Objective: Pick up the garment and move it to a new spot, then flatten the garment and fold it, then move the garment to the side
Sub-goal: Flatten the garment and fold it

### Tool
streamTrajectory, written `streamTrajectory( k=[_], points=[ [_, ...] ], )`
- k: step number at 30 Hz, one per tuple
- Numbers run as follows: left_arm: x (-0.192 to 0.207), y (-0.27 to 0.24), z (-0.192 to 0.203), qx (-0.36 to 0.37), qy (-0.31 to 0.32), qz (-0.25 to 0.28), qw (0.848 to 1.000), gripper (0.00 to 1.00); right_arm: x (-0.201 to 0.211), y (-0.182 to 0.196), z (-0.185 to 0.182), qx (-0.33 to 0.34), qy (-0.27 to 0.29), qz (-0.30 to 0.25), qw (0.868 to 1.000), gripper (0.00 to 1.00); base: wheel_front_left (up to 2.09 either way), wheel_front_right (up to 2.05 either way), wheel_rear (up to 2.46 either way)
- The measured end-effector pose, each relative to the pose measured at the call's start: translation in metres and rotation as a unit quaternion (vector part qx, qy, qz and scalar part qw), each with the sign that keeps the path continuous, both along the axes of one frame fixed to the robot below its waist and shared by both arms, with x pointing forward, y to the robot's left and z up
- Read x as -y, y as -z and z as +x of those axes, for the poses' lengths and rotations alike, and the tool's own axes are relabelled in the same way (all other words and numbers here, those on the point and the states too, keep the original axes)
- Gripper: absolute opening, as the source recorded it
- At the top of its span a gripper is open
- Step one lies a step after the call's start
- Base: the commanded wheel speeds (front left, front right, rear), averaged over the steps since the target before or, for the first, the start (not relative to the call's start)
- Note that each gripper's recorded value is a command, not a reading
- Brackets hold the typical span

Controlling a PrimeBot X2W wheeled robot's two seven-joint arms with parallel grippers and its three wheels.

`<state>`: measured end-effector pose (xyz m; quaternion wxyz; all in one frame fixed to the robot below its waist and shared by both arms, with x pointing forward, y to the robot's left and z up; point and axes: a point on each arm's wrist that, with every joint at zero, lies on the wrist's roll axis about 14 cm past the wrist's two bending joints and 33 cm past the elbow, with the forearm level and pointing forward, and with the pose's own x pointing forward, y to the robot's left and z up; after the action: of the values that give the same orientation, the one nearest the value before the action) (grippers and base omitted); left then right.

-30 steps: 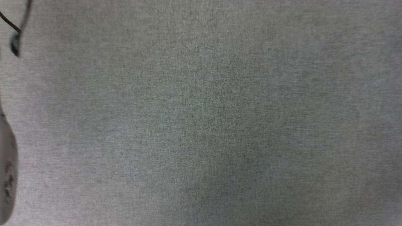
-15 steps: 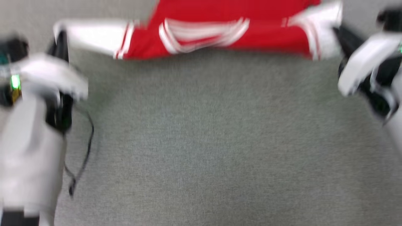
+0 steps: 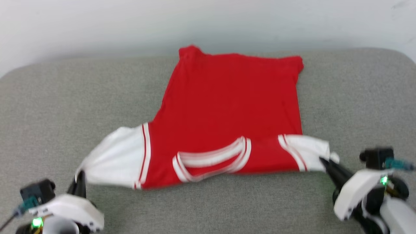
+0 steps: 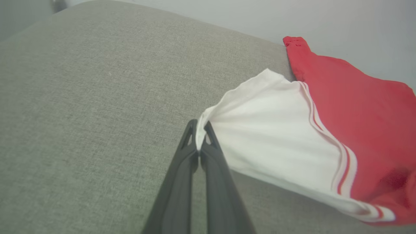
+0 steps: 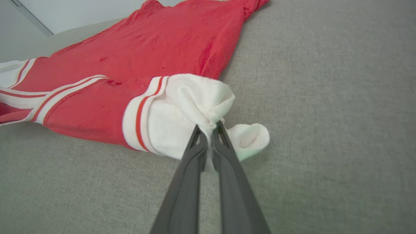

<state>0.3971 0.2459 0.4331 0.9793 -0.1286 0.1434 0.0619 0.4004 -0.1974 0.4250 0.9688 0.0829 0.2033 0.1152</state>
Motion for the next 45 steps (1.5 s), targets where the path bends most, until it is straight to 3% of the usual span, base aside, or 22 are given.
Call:
streamTrajectory(
  k=[6, 7, 8, 9, 10, 11, 14, 19, 25, 33, 39, 45],
  points=[
    [0.007, 0.016, -0.056, -0.052, -0.002, -0.002, 0.999, 0.00, -0.005, 0.033, -0.060, -0.051, 0.020, 0.020, 0.998, 0.00, 0.00, 0.00, 0.00],
    [0.010, 0.018, -0.062, -0.058, 0.002, 0.002, 0.998, 0.00, -0.004, 0.039, -0.068, -0.059, 0.022, 0.017, 0.998, 0.06, 0.00, 0.00, 0.00],
    [0.013, 0.021, -0.067, -0.066, 0.005, 0.001, 0.998, 0.00, -0.004, 0.044, -0.074, -0.065, 0.020, 0.007, 0.998, 0.20, 0.00, 0.00, 0.00],
    [0.015, 0.022, -0.070, -0.068, 0.006, -0.001, 0.998, 0.00, -0.005, 0.047, -0.079, -0.071, 0.026, 0.014, 0.997, 0.41, 0.00, 0.00, 0.00],
    [0.017, 0.022, -0.072, -0.069, 0.008, 0.003, 0.998, 0.00, -0.009, 0.050, -0.083, -0.076, 0.028, 0.019, 0.996, 0.66, 0.00, 0.00, 0.00],
    [0.018, 0.021, -0.072, -0.066, 0.010, 0.005, 0.998, 0.00, -0.014, 0.052, -0.086, -0.081, 0.027, 0.021, 0.996, 1.00, 0.00, 0.00, 0.00],
    [0.024, 0.011, -0.070, -0.044, 0.013, 0.000, 0.999, 0.00, -0.020, 0.046, -0.084, -0.067, 0.028, 0.032, 0.997, 1.00, 0.00, 0.00, 0.00],
    [0.034, -0.017, -0.056, 0.007, 0.040, 0.020, 0.999, 0.00, -0.008, -0.002, -0.047, 0.020, 0.060, 0.056, 0.996, 1.00, 0.00, 0.00, 0.00],
    [0.042, -0.052, -0.032, 0.062, 0.058, 0.040, 0.996, 0.00, 0.023, -0.053, 0.021, 0.071, 0.090, 0.045, 0.992, 1.00, 0.00, 0.00, 0.00],
    [0.056, -0.072, -0.013, 0.102, 0.069, 0.043, 0.991, 0.00, 0.051, -0.037, 0.105, -0.032, 0.087, -0.006, 0.996, 1.00, 0.00, 0.00, 0.00],
    [0.059, -0.076, 0.006, 0.128, 0.065, 0.041, 0.989, 0.00, 0.044, 0.001, 0.154, -0.143, 0.070, -0.025, 0.987, 1.00, 0.00, 0.00, 0.00],
    [0.055, -0.061, 0.021, 0.124, 0.054, 0.039, 0.990, 0.00, 0.017, 0.028, 0.200, -0.196, 0.042, -0.026, 0.979, 1.00, 0.00, 0.00, 0.00]
  ],
)
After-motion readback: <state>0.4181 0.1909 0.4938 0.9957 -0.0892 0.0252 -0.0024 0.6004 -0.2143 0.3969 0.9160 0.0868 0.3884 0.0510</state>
